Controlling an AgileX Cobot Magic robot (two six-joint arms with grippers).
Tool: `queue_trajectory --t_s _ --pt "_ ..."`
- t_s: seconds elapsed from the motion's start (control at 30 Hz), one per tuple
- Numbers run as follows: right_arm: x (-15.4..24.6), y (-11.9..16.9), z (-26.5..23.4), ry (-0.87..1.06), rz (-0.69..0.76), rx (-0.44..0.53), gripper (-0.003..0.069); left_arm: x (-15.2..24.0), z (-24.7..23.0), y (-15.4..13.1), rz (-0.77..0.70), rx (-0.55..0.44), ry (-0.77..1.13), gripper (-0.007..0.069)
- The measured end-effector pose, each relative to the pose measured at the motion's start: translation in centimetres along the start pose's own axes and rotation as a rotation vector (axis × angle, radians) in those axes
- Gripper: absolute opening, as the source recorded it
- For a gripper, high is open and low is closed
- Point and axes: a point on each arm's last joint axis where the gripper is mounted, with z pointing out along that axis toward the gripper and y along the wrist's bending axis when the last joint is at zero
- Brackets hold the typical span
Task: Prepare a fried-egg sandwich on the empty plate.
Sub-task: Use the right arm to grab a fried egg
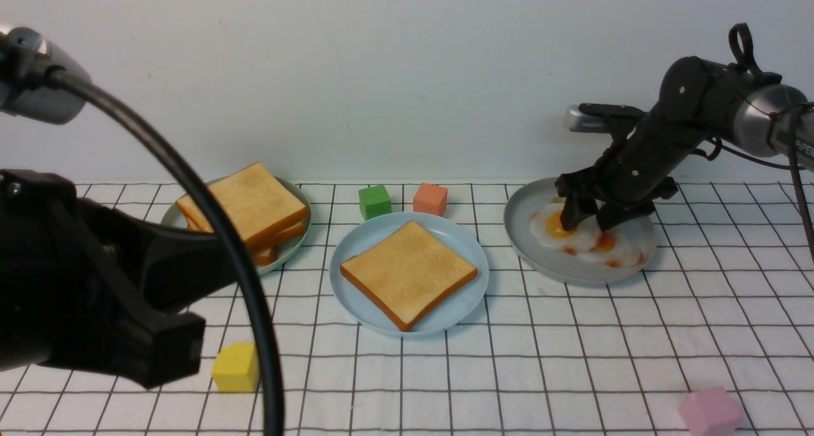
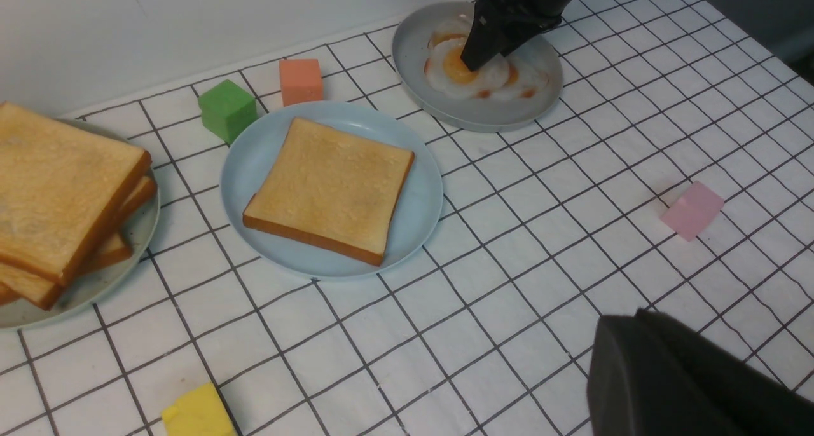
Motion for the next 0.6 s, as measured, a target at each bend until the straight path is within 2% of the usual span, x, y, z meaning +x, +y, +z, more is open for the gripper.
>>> queue_trajectory --t_s 0.07,0.13,0.17,0.3,0.4,0.6 --pt "0.0 0.0 0.0 -0.001 0.003 -0.004 0.0434 0.0 0.0 0.0 0.002 0.0 -0.002 -0.0013" --pt "0.0 0.1 0.1 -0.003 0.01 -0.014 0.037 0.0 0.0 0.0 0.002 0.0 -0.003 -0.0013" --pt "0.0 0.1 0.1 -0.003 0.01 -0.014 0.037 0.0 0.0 0.0 0.002 0.0 -0.003 -0.0013" --pt "0.0 0.1 0.1 -0.003 0.013 -0.016 0.0226 0.0 0.0 0.0 0.002 0.0 -0.005 -0.0013" --pt "-0.1 0.1 -0.1 -0.006 0.013 -0.015 0.0146 0.0 0.0 0.0 0.002 0.0 -0.005 -0.0013" --pt "-0.3 0.4 -1.1 -0.019 0.011 -0.023 0.011 0.0 0.0 0.0 0.002 0.0 -0.005 -0.0013"
